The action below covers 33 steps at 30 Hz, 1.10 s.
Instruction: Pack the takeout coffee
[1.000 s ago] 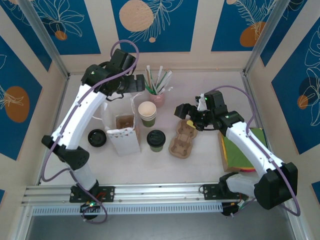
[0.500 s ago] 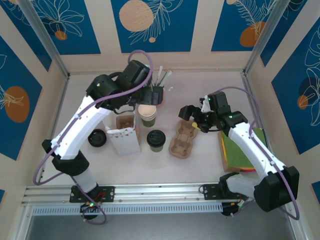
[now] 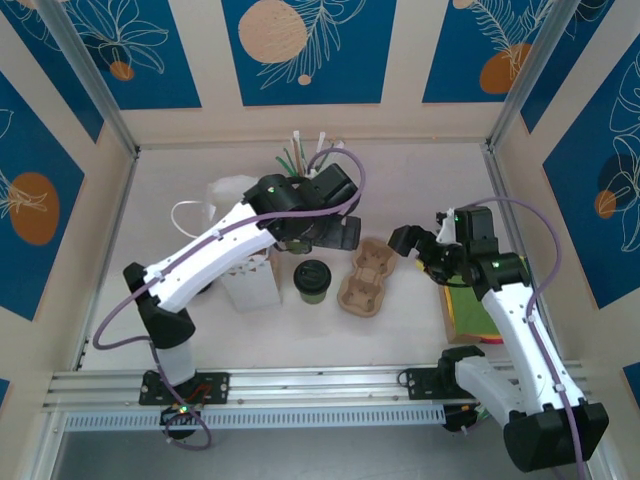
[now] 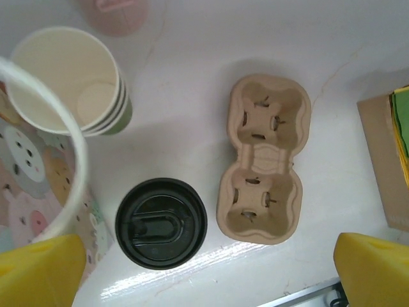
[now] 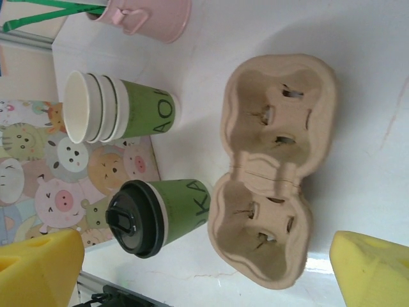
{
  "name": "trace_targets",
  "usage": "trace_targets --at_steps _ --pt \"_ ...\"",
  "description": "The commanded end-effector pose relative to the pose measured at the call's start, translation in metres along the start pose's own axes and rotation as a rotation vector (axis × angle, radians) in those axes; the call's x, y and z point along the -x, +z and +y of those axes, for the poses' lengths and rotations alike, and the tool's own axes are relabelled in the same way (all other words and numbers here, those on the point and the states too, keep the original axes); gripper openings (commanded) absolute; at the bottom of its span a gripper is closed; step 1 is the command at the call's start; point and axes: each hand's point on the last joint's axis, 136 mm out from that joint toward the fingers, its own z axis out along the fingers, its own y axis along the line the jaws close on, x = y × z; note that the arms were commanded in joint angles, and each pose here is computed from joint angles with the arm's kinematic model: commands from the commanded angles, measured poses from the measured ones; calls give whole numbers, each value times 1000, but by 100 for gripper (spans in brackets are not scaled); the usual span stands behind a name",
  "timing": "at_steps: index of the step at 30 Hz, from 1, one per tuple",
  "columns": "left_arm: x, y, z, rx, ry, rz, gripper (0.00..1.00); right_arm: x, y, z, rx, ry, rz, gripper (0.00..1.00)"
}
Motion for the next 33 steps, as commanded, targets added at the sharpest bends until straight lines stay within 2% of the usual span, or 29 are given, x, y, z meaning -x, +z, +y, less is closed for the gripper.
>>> trace_targets --at_steps 1,8,14,18,33 --pt "-14 14 -10 -8 -31 64 96 -13 -4 -8 6 3 39 99" --pt "-31 39 -15 52 0 140 94 -17 -4 -13 15 8 34 99" --pt "-28 36 -15 92 44 127 94 -19 -5 -14 16 10 33 99" --pt "-35 41 -14 96 41 157 94 -19 -4 -14 21 12 34 99" --pt "-64 73 31 158 -48 252 90 -25 1 6 126 -24 92 99"
